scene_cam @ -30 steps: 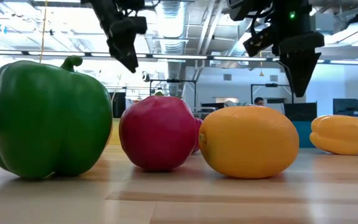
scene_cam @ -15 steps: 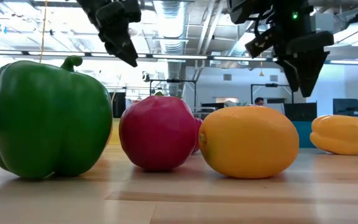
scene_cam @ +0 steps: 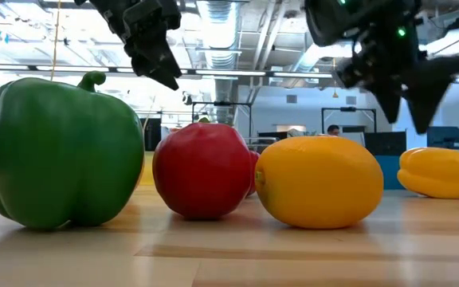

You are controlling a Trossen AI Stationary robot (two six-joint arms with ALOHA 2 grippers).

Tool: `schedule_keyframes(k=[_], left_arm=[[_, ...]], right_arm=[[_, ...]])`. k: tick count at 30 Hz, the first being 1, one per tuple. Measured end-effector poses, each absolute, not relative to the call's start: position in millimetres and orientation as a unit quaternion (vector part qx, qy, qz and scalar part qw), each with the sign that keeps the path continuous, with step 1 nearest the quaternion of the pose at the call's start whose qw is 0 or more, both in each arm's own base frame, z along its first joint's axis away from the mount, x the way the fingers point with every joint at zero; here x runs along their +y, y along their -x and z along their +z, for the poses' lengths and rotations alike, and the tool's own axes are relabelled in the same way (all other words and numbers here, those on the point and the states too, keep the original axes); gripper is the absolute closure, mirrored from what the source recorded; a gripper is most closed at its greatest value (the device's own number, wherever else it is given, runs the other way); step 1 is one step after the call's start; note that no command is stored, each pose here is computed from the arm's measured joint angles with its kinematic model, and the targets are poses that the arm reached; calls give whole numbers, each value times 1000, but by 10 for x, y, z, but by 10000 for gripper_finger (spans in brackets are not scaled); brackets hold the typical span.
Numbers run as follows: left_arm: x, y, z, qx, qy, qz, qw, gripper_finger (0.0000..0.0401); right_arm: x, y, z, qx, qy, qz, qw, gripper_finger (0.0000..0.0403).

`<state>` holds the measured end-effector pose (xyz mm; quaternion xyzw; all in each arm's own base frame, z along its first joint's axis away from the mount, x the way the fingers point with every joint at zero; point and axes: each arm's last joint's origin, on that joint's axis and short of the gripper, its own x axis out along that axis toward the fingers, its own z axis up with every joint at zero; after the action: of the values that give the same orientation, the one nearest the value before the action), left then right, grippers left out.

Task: Sort produce into baskets
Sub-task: Put the right yellow bell pepper into the blue bin

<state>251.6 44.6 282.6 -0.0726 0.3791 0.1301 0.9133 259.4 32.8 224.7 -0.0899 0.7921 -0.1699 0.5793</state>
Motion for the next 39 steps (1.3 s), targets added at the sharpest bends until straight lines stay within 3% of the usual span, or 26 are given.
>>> schedule_keyframes(k=[6, 17, 34, 39], left_arm=[[384, -2530, 2830, 374, 71, 142, 914, 117], [344, -2546, 2841, 367, 71, 140, 917, 117], [344, -2545, 2840, 367, 71, 140, 917, 117], [344, -2545, 2840, 367, 71, 140, 917, 117]], right_arm=[[298, -2479, 2114, 827, 94, -131, 538, 8], [135, -2480, 2055, 833, 18, -123, 539, 8], [27, -2393, 1859, 802, -50, -115, 584, 8], [27, -2302, 1762, 816, -47, -117, 564, 8]])
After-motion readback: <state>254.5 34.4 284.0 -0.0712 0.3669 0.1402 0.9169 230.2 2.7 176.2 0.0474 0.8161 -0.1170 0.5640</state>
